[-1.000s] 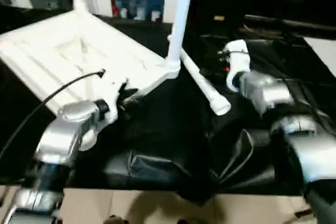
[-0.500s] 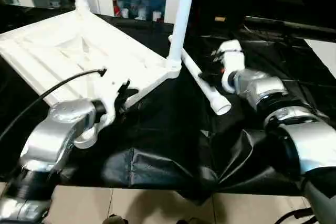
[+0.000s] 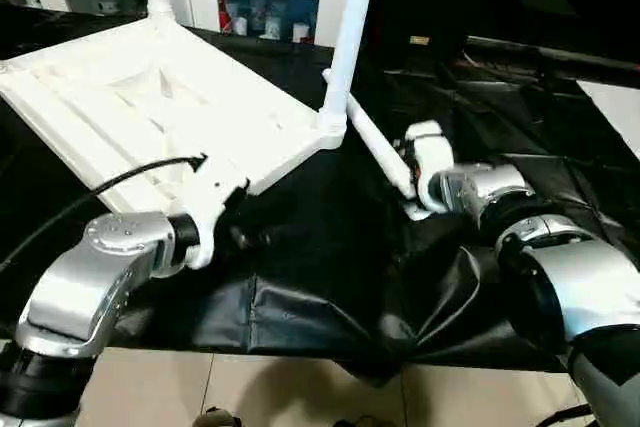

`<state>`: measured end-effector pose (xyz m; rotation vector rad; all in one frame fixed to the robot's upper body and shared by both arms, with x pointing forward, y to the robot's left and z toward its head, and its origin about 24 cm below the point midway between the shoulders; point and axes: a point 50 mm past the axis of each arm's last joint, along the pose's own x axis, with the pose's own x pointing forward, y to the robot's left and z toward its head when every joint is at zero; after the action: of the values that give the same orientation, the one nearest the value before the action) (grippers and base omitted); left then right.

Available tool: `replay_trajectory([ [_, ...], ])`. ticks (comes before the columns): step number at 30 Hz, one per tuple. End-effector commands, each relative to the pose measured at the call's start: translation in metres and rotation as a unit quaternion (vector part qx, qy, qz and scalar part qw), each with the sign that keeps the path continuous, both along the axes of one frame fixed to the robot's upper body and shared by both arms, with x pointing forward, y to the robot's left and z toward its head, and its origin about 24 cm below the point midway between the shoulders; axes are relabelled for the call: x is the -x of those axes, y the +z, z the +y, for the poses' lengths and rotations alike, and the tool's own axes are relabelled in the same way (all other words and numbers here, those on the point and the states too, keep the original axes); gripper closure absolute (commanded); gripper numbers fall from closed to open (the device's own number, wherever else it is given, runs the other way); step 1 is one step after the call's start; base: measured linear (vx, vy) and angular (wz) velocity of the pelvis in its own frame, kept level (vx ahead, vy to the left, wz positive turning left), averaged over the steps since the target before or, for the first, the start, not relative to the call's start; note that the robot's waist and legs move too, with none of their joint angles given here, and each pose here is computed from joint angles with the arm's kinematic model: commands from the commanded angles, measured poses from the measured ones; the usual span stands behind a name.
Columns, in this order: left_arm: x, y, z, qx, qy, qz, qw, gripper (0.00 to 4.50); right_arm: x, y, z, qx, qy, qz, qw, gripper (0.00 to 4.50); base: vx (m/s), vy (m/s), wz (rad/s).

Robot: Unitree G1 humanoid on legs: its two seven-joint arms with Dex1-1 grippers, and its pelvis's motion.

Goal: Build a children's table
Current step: Pick table leg

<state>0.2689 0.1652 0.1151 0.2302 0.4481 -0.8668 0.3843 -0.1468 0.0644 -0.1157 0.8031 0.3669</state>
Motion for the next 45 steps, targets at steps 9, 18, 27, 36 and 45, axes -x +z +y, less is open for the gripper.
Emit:
replay_trajectory([
  [9, 0.006, 0.002, -0.007, -0.003, -0.029, 0.020, 0.999, 0.63, 0.010, -0.010, -0.018, 0.015, 0.006, 0.054, 0.998, 0.55, 0.000, 0.000, 0.00],
  [18, -0.005, 0.002, -0.005, -0.013, -0.006, -0.007, 1.000, 0.63, 0.014, -0.018, -0.025, 0.007, -0.014, 0.059, 0.998, 1.34, 0.000, 0.000, 0.00],
  [27, -0.023, 0.004, -0.003, 0.006, 0.051, -0.060, 0.997, 0.63, 0.020, -0.029, -0.024, -0.073, -0.057, 0.067, 0.993, 1.74, 0.000, 0.000, 0.00],
  [36, -0.038, 0.012, -0.021, 0.091, 0.107, -0.098, 0.985, 0.17, 0.014, -0.031, -0.029, -0.128, -0.150, -0.018, 0.980, 1.75, 0.000, 0.000, 0.00],
  [45, -0.048, 0.011, -0.039, 0.211, 0.222, -0.104, 0.946, 0.00, 0.024, -0.015, -0.039, -0.228, -0.191, -0.275, 0.914, 1.76, 0.000, 0.000, 0.00],
])
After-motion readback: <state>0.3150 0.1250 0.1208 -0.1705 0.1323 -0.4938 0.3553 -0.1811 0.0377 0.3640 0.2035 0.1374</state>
